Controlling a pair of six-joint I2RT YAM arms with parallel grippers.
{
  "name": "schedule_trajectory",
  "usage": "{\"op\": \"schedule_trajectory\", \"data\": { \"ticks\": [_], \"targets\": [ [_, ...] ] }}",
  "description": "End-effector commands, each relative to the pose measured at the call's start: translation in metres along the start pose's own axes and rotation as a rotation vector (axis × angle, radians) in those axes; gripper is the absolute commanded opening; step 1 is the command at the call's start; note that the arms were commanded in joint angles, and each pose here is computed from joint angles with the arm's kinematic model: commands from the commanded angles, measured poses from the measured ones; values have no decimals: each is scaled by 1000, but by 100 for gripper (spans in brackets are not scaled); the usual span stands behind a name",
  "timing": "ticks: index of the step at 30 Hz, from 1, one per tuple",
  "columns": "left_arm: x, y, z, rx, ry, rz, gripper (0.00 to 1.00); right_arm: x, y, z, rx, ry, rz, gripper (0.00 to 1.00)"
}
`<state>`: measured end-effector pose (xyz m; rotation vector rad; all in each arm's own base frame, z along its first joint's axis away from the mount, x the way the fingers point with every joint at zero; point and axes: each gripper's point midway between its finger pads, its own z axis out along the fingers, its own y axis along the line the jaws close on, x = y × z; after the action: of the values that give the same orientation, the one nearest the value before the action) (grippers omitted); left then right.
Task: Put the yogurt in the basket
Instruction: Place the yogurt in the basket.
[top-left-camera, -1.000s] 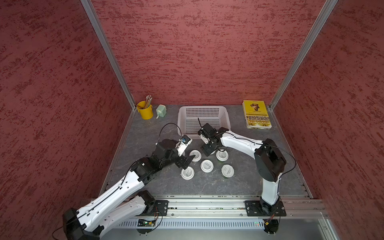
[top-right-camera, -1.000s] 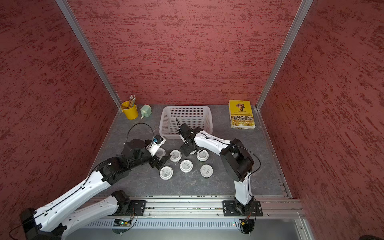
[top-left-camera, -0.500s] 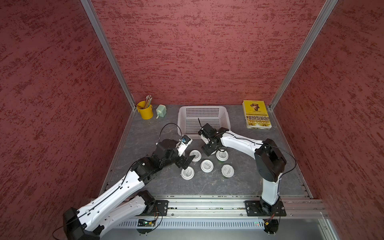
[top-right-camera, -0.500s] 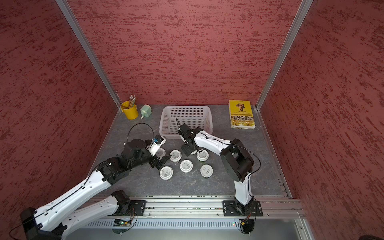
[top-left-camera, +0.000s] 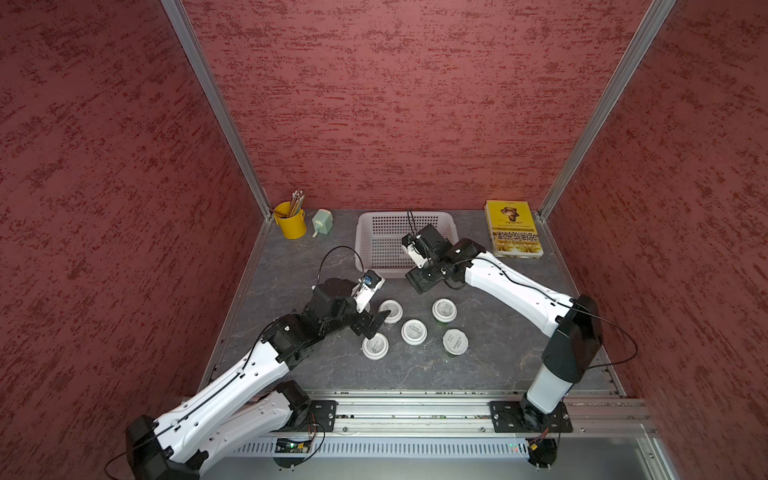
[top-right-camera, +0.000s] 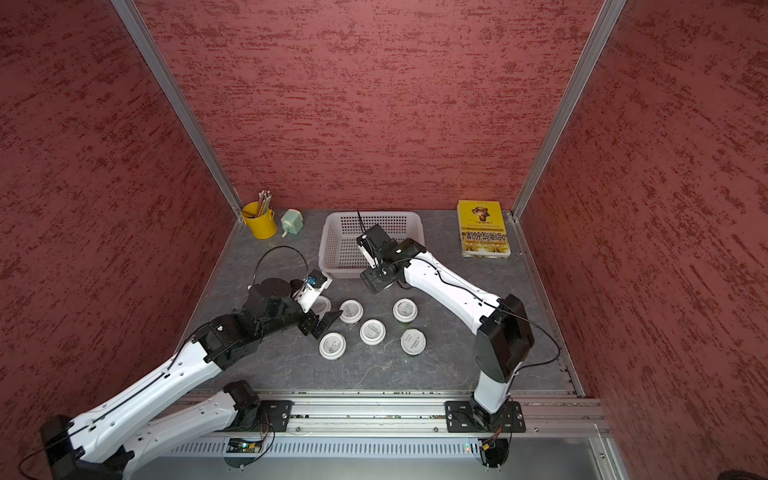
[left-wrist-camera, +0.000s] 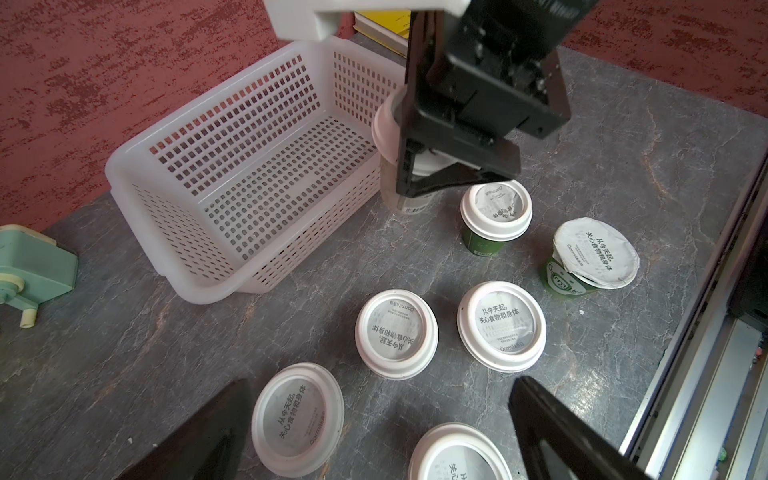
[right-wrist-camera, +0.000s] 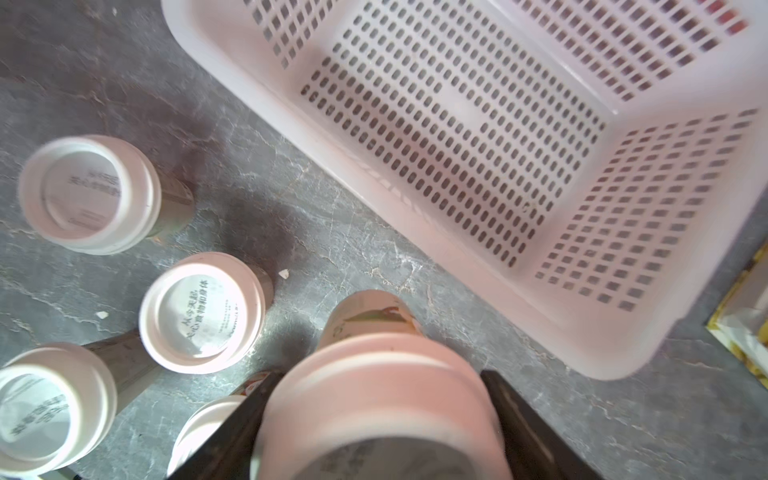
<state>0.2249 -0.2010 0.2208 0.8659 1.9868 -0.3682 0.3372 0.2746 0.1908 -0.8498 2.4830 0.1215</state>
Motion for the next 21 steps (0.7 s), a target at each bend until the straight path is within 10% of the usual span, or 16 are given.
{"op": "schedule_trajectory", "data": {
  "ticks": [1,21],
  "targets": [
    [-11,-2,-7,9,-33,27,100,-8,-23,-15,62,-6,26,75],
    [-43,-6,22,46,-102,95,100,-87,-138,66,164,-1,107,75]
  ]
}}
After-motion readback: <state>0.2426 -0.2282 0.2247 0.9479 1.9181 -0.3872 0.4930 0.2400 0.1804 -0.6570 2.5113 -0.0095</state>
